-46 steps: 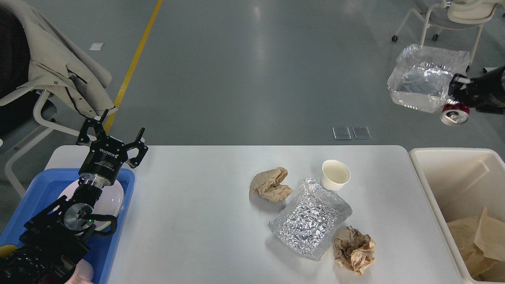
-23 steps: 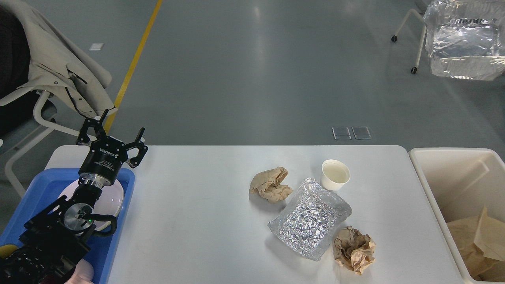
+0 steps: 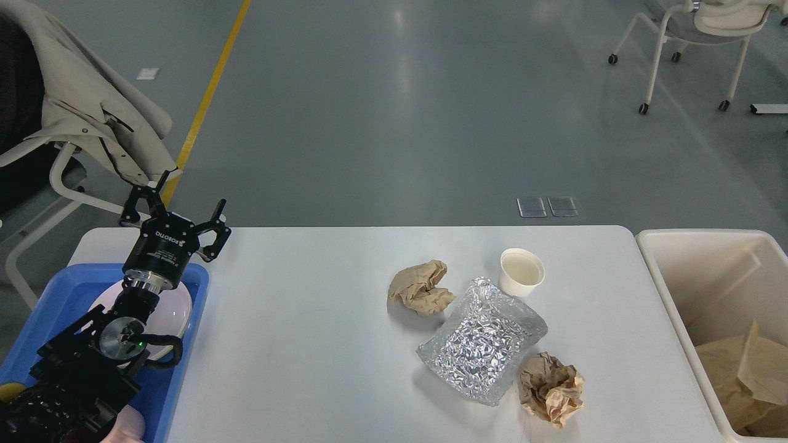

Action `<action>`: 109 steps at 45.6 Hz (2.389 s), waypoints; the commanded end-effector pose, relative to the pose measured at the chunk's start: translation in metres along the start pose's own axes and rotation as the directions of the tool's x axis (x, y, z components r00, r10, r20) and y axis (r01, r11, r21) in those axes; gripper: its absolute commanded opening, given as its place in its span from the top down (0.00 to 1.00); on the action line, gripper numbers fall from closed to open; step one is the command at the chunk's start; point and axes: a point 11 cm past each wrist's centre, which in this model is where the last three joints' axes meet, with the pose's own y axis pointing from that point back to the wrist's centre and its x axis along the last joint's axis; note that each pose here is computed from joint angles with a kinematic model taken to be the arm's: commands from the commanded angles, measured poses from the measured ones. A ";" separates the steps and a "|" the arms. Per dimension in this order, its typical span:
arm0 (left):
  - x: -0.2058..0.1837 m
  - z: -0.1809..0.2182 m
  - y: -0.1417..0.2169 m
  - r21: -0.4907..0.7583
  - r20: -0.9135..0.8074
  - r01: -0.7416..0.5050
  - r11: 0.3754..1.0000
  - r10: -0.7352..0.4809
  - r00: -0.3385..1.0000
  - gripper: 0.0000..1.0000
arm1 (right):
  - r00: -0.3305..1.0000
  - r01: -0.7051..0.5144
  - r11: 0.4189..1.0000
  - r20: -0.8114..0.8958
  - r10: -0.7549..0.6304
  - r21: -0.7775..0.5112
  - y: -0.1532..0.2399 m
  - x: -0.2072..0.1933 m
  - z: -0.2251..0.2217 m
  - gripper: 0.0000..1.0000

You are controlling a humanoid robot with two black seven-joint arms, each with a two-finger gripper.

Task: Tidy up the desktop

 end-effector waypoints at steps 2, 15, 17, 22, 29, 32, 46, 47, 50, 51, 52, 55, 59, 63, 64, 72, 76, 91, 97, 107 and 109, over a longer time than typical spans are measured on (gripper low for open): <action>0.000 0.000 0.000 0.000 0.000 0.000 1.000 0.000 1.000 0.00 | 1.000 0.018 0.998 0.021 -0.017 -0.057 -0.049 -0.085 0.007 1.00; 0.000 0.000 0.000 0.000 0.000 0.000 1.000 0.000 1.000 0.00 | 0.997 0.005 1.000 0.080 -0.003 -0.027 -0.080 -0.152 -0.026 1.00; 0.000 0.000 0.000 -0.001 0.000 0.000 1.000 0.000 1.000 0.00 | 0.997 -0.001 1.000 0.079 0.002 -0.014 -0.082 -0.155 -0.034 1.00; 0.001 0.000 0.000 0.000 0.001 -0.003 1.000 0.003 1.000 0.00 | 0.997 -0.015 1.000 0.079 0.015 -0.005 -0.083 -0.157 -0.040 1.00; 0.000 0.000 0.000 0.000 0.000 -0.001 1.000 0.001 1.000 0.00 | 0.996 0.005 1.000 0.092 -0.007 0.023 -0.084 -0.168 -0.052 0.67; 0.000 0.000 0.000 0.000 0.000 -0.001 1.000 0.001 1.000 0.00 | 0.993 0.009 0.999 0.115 -0.013 0.031 -0.084 -0.171 -0.055 0.15; 0.000 0.000 0.000 0.000 0.000 -0.001 1.000 0.001 1.000 0.00 | 0.987 0.088 0.994 0.132 -0.097 0.070 -0.082 -0.185 -0.065 0.00; 0.000 0.000 0.000 0.000 0.000 -0.001 1.000 0.001 1.000 0.00 | 0.986 0.089 0.993 0.131 -0.098 0.074 -0.080 -0.181 -0.065 0.00; 0.000 0.000 0.000 0.000 0.000 0.000 1.000 0.000 1.000 0.00 | 0.986 0.062 0.994 0.146 -0.075 0.095 -0.073 -0.152 -0.066 0.00; 0.000 0.000 0.000 0.000 0.000 -0.001 1.000 0.001 1.000 0.00 | 0.987 0.060 0.993 0.144 -0.074 0.099 -0.069 -0.143 -0.065 0.00; 0.000 0.000 0.000 0.000 0.000 0.000 1.000 0.000 1.000 0.00 | 0.988 0.057 0.993 0.138 -0.071 0.107 -0.065 -0.133 -0.065 0.00; 0.000 0.000 0.000 0.000 0.000 -0.001 1.000 0.001 1.000 0.00 | 0.993 0.057 0.989 0.098 -0.070 0.138 -0.046 -0.099 -0.066 0.00; 0.000 0.000 0.000 0.000 0.000 0.000 1.000 0.000 1.000 0.00 | 0.999 0.022 0.978 0.038 -0.030 0.210 -0.008 -0.029 -0.082 0.00; 0.000 0.000 0.000 0.000 0.000 -0.001 1.000 0.001 1.000 0.00 | 0.995 0.094 0.942 -0.005 -0.097 0.322 0.046 0.027 -0.105 0.00; 0.000 0.000 0.000 0.000 0.000 0.000 1.000 0.000 1.000 0.00 | 0.993 0.115 0.927 -0.011 -0.119 0.356 0.063 0.042 -0.114 0.00; 0.000 0.000 0.000 0.000 0.000 -0.001 1.000 0.001 1.000 0.00 | 0.952 0.299 0.717 -0.249 -0.179 0.629 0.248 0.112 -0.194 0.00; 0.000 0.000 0.000 0.000 0.000 0.000 1.000 0.000 1.000 0.00 | 0.939 0.292 0.686 -0.338 -0.071 0.666 0.302 0.115 -0.220 0.00; 0.000 0.000 0.000 0.000 0.000 0.000 1.000 0.000 1.000 0.00 | 0.862 0.453 0.681 -0.477 -0.171 0.575 0.284 0.066 -0.238 0.00; 0.000 0.000 0.000 0.000 0.000 0.000 1.000 0.000 1.000 0.00 | 0.824 0.541 0.655 -0.488 -0.287 0.527 0.220 0.003 -0.245 0.00; 0.000 0.000 0.000 0.000 0.000 0.000 1.000 0.000 1.000 0.00 | 0.818 0.563 0.663 -0.447 -0.362 0.494 0.136 -0.105 -0.272 0.00; 0.000 0.000 0.000 0.000 0.000 0.000 1.000 0.000 1.000 0.00 | 0.821 0.564 0.666 -0.420 -0.386 0.489 0.124 -0.127 -0.280 0.00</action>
